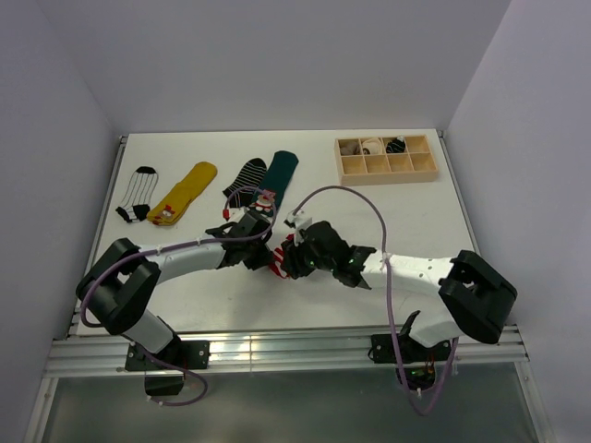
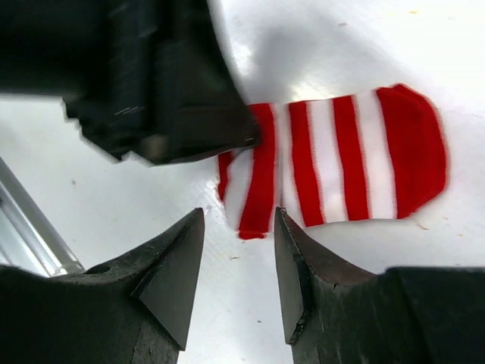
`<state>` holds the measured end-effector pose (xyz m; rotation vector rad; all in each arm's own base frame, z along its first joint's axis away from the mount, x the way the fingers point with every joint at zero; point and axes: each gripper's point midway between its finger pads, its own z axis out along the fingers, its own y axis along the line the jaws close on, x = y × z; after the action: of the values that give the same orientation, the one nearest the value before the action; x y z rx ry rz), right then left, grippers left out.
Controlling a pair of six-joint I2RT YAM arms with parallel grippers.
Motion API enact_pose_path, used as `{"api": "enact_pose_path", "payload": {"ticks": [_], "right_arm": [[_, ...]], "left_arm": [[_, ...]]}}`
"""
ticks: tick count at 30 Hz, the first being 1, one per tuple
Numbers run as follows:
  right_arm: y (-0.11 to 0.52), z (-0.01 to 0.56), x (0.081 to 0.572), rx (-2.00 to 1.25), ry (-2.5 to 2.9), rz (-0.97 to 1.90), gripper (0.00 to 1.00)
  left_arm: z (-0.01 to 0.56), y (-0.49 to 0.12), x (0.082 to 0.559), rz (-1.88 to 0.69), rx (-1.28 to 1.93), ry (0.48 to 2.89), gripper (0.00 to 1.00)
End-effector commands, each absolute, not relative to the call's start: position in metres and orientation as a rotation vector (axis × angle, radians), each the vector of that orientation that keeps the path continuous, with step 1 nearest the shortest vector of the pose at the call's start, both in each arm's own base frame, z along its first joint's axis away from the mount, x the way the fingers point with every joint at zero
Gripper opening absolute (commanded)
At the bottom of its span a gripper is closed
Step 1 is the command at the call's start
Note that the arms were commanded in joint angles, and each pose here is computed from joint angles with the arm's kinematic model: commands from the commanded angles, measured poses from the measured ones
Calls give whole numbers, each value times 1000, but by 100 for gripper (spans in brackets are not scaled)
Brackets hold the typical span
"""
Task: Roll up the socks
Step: Roll the sock at the center of the board.
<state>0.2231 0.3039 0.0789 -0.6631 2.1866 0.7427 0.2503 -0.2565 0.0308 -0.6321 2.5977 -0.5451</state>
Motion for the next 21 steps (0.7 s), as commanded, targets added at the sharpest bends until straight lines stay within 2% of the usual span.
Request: {"api": "enact_pose_path", "payload": {"ticks": [1, 17, 20, 21], "right_arm": [[296, 78, 237, -681, 2089, 497, 49], [339, 41, 217, -895, 2020, 259, 49], [336, 34, 218, -901, 2031, 231, 37], [335, 31, 217, -901, 2039, 227, 28]], "left_arm": [[25, -247, 241, -425, -567, 2667, 28], [24, -256, 238, -471, -565, 2691, 29], [24, -256, 238, -486, -569, 2687, 30], [25, -255, 238, -490, -569, 2683, 31]]}}
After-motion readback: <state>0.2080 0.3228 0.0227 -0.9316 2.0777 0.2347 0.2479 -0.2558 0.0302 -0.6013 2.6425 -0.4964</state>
